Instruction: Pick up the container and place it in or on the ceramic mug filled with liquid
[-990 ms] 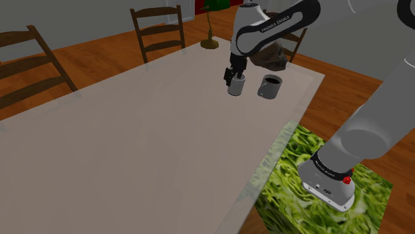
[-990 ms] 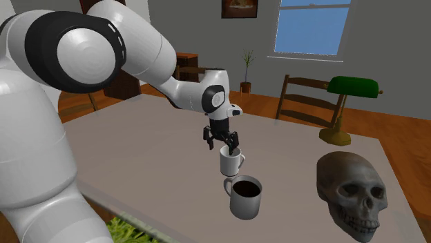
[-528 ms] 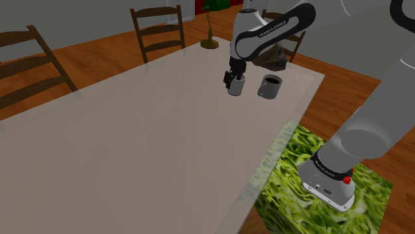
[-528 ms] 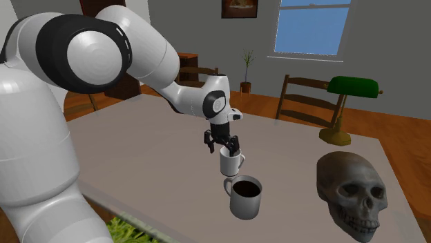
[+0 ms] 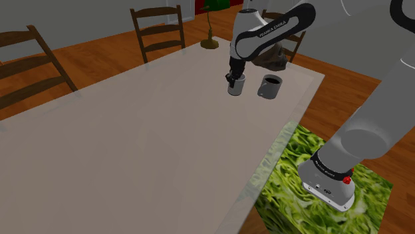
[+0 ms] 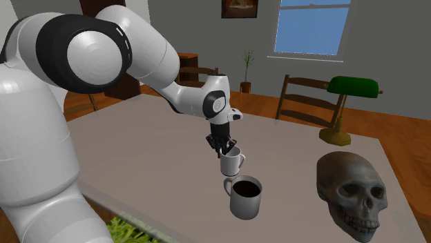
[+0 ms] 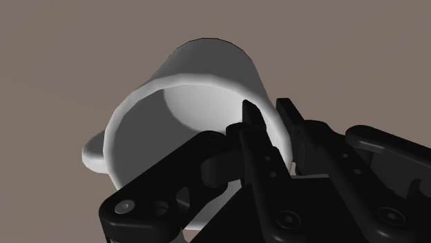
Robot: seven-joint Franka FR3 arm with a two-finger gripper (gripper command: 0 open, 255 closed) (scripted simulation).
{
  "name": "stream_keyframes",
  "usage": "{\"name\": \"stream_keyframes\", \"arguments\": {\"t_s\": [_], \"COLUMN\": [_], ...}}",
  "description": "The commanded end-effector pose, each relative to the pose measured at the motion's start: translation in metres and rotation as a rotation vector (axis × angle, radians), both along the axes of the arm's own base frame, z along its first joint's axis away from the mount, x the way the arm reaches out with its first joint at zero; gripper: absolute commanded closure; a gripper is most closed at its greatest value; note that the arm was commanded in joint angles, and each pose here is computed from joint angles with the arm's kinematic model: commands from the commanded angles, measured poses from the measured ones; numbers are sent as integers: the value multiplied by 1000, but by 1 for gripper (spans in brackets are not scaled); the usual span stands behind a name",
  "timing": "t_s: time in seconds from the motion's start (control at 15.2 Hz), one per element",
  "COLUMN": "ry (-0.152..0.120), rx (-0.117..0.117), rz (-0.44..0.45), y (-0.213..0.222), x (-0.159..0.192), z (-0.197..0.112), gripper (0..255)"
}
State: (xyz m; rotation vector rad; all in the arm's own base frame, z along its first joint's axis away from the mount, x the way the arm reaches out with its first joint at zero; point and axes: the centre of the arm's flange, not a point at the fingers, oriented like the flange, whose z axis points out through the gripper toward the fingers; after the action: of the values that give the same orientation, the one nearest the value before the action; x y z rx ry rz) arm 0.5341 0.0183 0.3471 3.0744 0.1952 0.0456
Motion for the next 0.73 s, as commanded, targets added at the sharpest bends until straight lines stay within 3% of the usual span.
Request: {"name": "stream_keyframes", "arguments": {"t_s": [0.0,0.26,0.66], "ry": [0,0,0], "rx": [0,0,0], "rz": [0,0,0], "y": [0,0,0], "x": [0,0,0], "z": [0,0,32], "gripper": [255,255,255]}}
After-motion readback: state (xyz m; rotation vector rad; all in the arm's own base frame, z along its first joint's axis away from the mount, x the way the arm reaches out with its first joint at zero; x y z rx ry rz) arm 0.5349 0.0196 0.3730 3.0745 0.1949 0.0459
